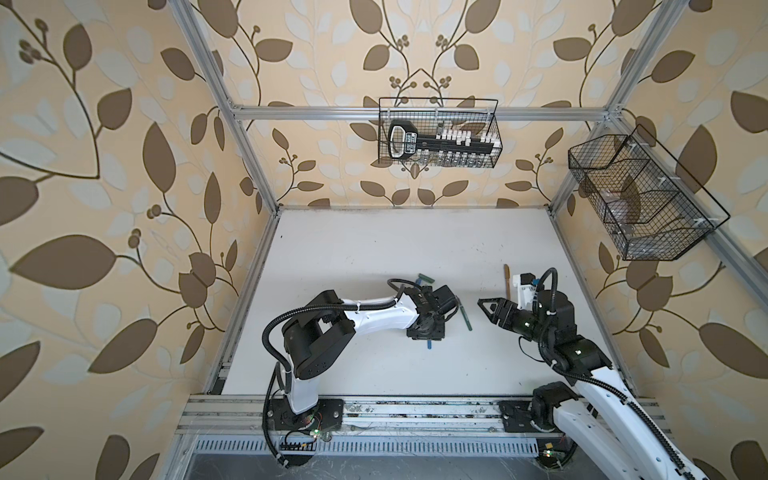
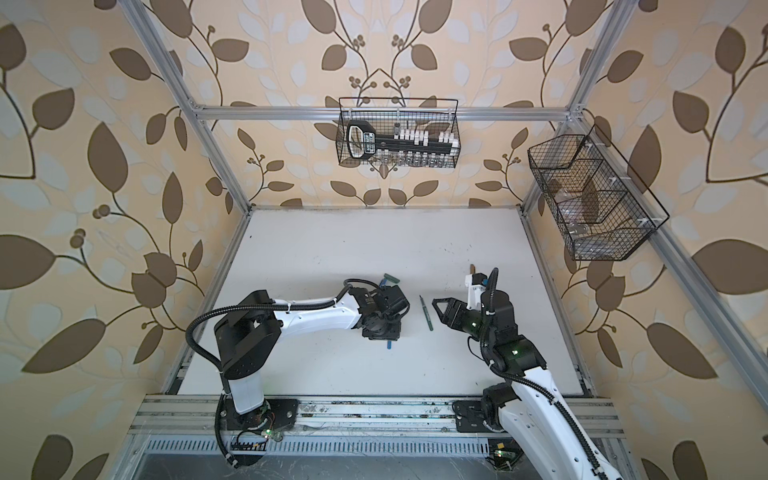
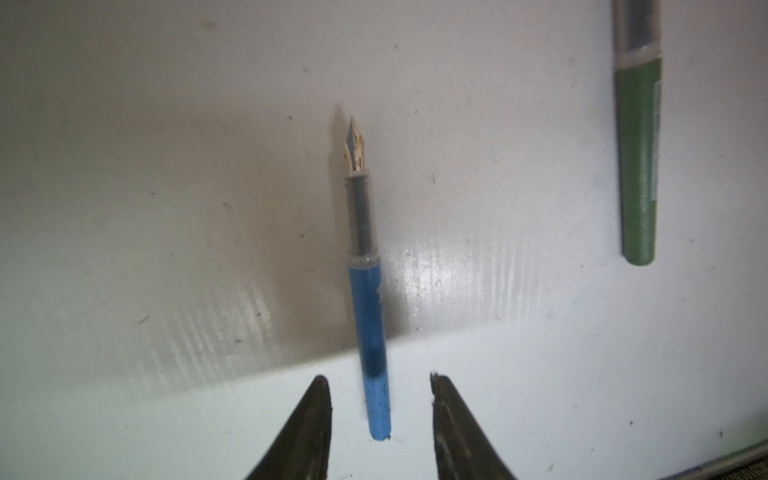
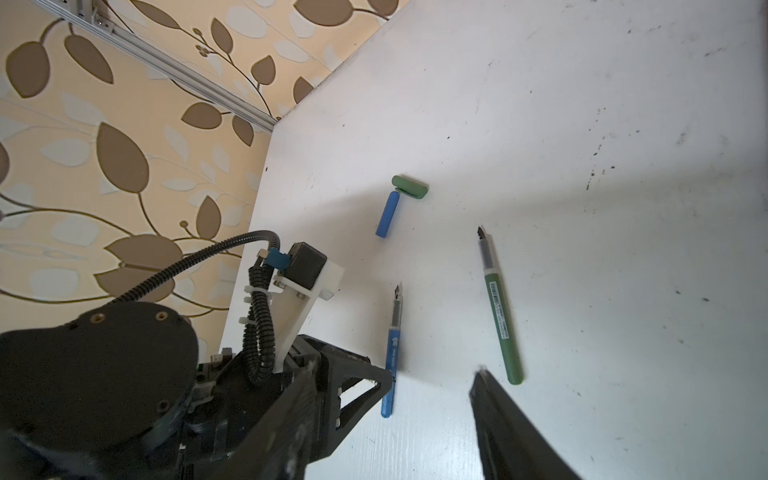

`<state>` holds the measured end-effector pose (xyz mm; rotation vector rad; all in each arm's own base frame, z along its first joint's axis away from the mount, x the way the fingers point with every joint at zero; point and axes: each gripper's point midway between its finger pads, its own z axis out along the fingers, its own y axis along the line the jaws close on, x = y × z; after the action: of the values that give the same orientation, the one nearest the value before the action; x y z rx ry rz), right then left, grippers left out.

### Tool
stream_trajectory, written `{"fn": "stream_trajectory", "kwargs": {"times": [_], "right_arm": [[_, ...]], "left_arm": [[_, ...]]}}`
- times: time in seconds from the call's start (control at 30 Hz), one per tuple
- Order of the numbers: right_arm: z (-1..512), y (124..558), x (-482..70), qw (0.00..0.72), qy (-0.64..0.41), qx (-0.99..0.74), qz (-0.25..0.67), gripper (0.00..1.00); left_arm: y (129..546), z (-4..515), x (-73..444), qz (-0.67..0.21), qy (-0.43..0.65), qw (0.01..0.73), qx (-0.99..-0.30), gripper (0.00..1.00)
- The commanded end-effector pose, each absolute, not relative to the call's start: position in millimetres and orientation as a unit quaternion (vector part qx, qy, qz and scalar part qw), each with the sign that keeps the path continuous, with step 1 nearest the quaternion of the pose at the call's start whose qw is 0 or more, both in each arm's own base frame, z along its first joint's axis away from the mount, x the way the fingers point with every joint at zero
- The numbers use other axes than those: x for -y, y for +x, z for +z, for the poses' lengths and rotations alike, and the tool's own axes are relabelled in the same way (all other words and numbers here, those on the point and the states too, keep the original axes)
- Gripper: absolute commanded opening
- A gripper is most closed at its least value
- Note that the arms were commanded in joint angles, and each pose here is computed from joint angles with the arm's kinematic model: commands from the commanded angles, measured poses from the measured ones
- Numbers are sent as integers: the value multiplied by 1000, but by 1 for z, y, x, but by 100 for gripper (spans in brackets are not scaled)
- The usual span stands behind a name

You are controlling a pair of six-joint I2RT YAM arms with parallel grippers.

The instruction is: Insert the pens into the pen caps

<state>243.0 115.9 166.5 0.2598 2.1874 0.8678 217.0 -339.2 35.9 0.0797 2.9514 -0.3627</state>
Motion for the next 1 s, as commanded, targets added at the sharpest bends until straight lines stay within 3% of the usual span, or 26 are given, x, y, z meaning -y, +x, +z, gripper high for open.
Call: {"fn": "stream_trajectory", "kwargs": {"times": [0.0, 0.27, 0.43, 0.6, 0.87, 0.97], "right_arm": [[168, 240, -117, 375, 96, -855, 345, 61], [171, 239, -117, 377, 95, -854, 346, 61], [171, 240, -118, 374, 97, -854, 349, 61], [171, 241, -119, 374, 94, -855, 347, 61], [155, 237, -124, 332, 62, -899, 278, 61], [154, 237, -129, 329, 54, -903, 270, 61]], "left_arm": [[219, 34, 343, -112, 29, 86, -990, 40], [217, 27, 342, -107, 27, 80, -991, 30], [214, 24, 337, -99, 41, 82, -991, 15], [218, 31, 334, -101, 69, 105, -987, 11], [224, 50, 342, -121, 138, 139, -973, 9], [225, 55, 343, -123, 144, 147, -971, 22]]}}
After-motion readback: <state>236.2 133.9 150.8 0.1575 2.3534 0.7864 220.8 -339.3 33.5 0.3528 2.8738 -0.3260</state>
